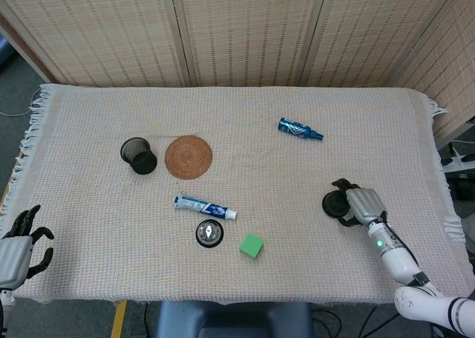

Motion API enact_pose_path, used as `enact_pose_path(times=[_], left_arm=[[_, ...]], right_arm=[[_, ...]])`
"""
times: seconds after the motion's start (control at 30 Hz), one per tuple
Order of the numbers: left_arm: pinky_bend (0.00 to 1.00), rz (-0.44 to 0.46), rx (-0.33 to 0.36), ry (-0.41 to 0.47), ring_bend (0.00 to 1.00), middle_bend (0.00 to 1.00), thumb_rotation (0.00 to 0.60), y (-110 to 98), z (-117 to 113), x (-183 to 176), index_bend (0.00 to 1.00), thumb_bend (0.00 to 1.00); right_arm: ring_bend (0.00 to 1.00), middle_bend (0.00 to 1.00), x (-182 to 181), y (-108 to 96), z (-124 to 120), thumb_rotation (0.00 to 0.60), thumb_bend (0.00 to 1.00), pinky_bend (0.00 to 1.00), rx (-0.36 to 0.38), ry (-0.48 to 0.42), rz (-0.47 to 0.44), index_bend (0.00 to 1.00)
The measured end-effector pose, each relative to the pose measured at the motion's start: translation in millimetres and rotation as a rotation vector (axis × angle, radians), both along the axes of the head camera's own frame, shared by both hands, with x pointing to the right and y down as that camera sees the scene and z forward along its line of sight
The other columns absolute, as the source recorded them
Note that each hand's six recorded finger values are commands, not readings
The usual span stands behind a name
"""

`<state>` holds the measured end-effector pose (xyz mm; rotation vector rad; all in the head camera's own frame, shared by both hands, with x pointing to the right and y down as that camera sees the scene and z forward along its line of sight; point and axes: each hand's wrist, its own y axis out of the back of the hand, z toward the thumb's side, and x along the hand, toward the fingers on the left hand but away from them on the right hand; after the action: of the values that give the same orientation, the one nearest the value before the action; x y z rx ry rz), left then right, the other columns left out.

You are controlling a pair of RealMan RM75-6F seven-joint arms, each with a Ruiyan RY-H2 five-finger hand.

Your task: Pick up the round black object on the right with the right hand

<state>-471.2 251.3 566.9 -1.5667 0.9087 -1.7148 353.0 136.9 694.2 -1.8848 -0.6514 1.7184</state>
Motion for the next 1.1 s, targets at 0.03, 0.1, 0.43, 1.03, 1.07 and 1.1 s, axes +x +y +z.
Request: enact_pose_path(times=[0.03,0.1,0.43,1.03,1.07,1.1], left_arm=[[0.40,0.000,0.000,0.001,0.02,0.00,0.600,0,0,0,0.45,0.42],[0.40,0.000,0.000,0.001,0.02,0.00,0.600,0,0,0,0.45,0.42],[0.40,0.000,0.000,0.001,0.02,0.00,0.600,0,0,0,0.45,0.42],[0.40,-0.002,0.002,0.002,0.02,0.00,0.600,0,0,0,0.45,0.42],[0.40,-0.003,0.001,0.002,0.02,0.00,0.600,0,0,0,0.45,0.42],[0.40,-0.003,0.000,0.003,0.02,0.00,0.600,0,0,0,0.45,0.42]], right_arm=[[0.25,0.15,0,-1,0,0.600,0.17,0.42,0.004,0.003,0.001,0.20],[0.29,0.19,1,-2,1,0.600,0.17,0.47,0.012,0.010,0.005,0.23],[0.47,0.37,2,-3,0,0.600,0.18,0.60,0.032,0.023,0.010,0.44],[0.47,0.38,0,3,-52,0.600,0.17,0.61,0.167,-0.055,-0.020,0.46],[0.47,0.38,3,6,-57,0.600,0.17,0.61,0.176,-0.049,-0.021,0.46],[0.47,0.38,8,9,-63,0.600,0.17,0.61,0.185,-0.035,-0.022,0.46]])
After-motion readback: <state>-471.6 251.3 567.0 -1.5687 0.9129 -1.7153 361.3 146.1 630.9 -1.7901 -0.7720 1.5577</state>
